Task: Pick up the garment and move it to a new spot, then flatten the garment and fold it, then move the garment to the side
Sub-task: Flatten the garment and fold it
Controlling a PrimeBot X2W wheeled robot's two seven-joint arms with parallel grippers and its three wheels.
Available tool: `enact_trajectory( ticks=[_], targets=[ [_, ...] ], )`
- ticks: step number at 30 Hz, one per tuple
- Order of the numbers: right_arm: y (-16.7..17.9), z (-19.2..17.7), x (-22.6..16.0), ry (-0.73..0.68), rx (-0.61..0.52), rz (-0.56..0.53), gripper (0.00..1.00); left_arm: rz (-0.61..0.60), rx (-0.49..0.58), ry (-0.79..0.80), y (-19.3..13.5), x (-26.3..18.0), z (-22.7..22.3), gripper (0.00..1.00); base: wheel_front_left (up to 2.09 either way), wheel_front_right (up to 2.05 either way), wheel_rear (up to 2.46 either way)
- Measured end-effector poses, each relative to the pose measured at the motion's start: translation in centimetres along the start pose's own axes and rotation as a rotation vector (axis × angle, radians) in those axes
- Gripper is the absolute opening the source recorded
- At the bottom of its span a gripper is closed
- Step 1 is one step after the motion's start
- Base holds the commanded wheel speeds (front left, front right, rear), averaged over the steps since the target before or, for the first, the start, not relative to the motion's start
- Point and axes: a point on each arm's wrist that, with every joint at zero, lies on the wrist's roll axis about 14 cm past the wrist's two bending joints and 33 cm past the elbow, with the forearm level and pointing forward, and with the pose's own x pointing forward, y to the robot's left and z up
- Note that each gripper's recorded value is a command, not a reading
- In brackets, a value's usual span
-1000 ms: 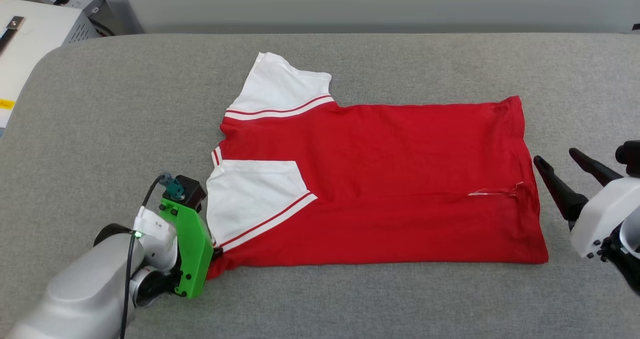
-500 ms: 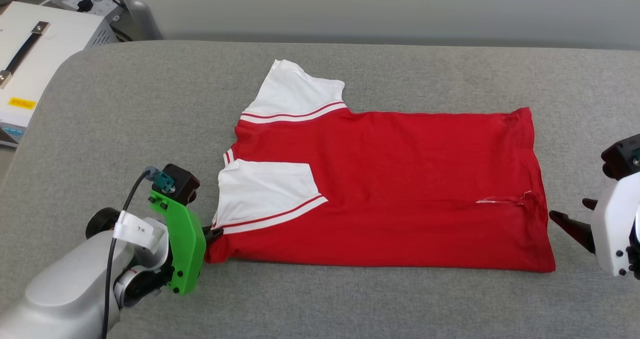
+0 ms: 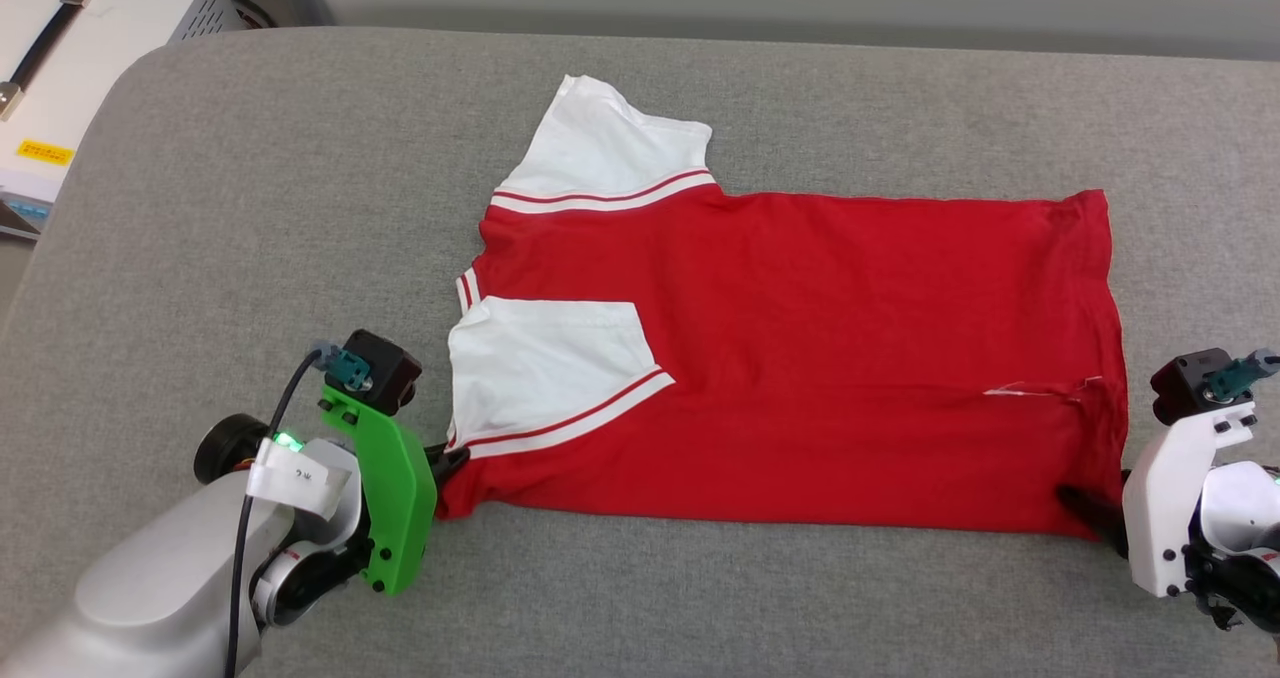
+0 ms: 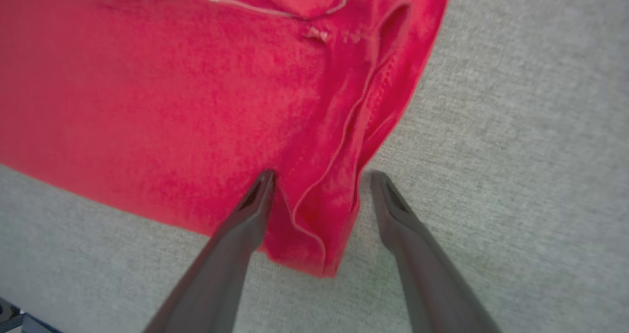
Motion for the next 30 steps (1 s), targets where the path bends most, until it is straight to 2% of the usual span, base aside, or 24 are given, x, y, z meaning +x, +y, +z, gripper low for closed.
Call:
enact_trajectory(
  ticks=[1, 2, 3, 8, 18, 24, 30],
  targets=[
    [0.1, 0.0, 0.1, -0.004, -0.004, 0.002, 1.00, 0.000, -0.002, -0.003, 0.0, 0.0, 0.0, 0.00, 0.00, 0.00, 0.00],
    [0.2, 0.0, 0.1, -0.010, -0.008, 0.004, 0.64, 0.001, -0.005, -0.004, 0.0, 0.0, -0.2, 0.00, 0.00, 0.00, 0.00],
    [0.2, 0.4, -0.2, -0.059, -0.002, 0.006, 0.00, 0.000, -0.018, -0.013, -0.2, -0.2, -0.7, 0.00, 0.00, 0.00, 0.00],
    [0.7, 1.7, -1.7, -0.170, 0.002, 0.015, 0.00, -0.007, -0.047, -0.044, -1.1, -0.8, -1.4, 0.00, 0.00, 0.00, 0.00],
    [1.0, 1.7, -6.1, -0.295, -0.020, 0.013, 0.00, -0.006, -0.053, -0.102, -2.0, -3.9, -1.6, 0.00, 0.00, 0.00, 0.00],
    [1.2, 0.6, -7.4, -0.293, -0.010, 0.017, 0.00, -0.011, -0.060, -0.097, -2.8, -5.2, -2.5, 0.00, 0.00, 0.00, 0.00],
    [1.1, -1.2, -6.8, -0.243, 0.050, 0.019, 0.00, 0.005, -0.086, -0.059, -2.8, -4.7, -3.8, 0.00, 0.00, 0.00, 0.00]
  ],
)
